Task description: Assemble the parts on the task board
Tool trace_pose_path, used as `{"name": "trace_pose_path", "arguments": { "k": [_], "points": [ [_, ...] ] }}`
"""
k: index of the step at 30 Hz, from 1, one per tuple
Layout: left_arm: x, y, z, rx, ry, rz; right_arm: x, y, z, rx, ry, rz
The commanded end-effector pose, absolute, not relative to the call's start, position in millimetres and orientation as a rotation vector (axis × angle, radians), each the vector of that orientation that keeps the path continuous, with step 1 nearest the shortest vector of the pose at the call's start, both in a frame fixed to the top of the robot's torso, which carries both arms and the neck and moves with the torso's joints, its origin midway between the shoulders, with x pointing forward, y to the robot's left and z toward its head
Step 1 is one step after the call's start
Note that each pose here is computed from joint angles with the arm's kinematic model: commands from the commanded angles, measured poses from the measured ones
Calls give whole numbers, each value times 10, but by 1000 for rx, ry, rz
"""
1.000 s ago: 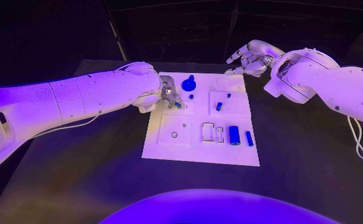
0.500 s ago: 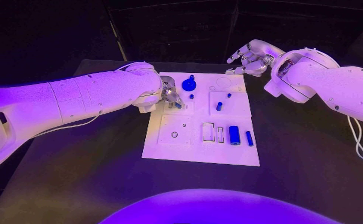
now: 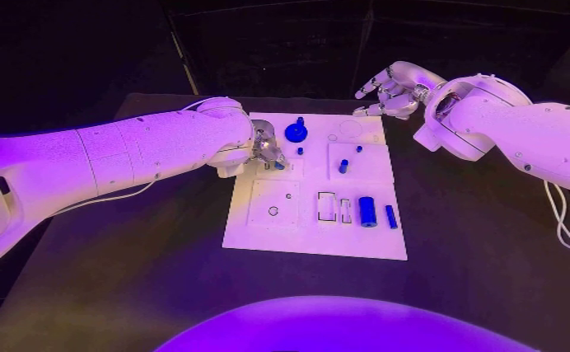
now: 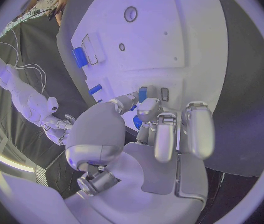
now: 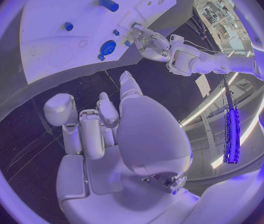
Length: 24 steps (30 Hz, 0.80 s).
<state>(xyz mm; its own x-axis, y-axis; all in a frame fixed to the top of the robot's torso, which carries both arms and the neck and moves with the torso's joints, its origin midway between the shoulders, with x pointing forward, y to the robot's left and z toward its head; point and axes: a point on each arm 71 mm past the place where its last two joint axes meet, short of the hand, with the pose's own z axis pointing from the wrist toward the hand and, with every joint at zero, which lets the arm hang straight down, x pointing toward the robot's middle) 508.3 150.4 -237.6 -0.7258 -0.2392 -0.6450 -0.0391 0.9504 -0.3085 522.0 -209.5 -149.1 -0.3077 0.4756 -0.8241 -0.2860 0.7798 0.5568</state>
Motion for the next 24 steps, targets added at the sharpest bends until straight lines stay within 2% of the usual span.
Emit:
{"name": "trace_pose_path", "arguments": {
  "k": [1,24],
  "points": [
    [5068,1500,-2394,-171,2394,-339,5221,-2083,-1479,144,1729,766],
    [5137,1454,-2403,-171,2415,-319,5225,-2067,-1481,142,1730,768]
  ]
}}
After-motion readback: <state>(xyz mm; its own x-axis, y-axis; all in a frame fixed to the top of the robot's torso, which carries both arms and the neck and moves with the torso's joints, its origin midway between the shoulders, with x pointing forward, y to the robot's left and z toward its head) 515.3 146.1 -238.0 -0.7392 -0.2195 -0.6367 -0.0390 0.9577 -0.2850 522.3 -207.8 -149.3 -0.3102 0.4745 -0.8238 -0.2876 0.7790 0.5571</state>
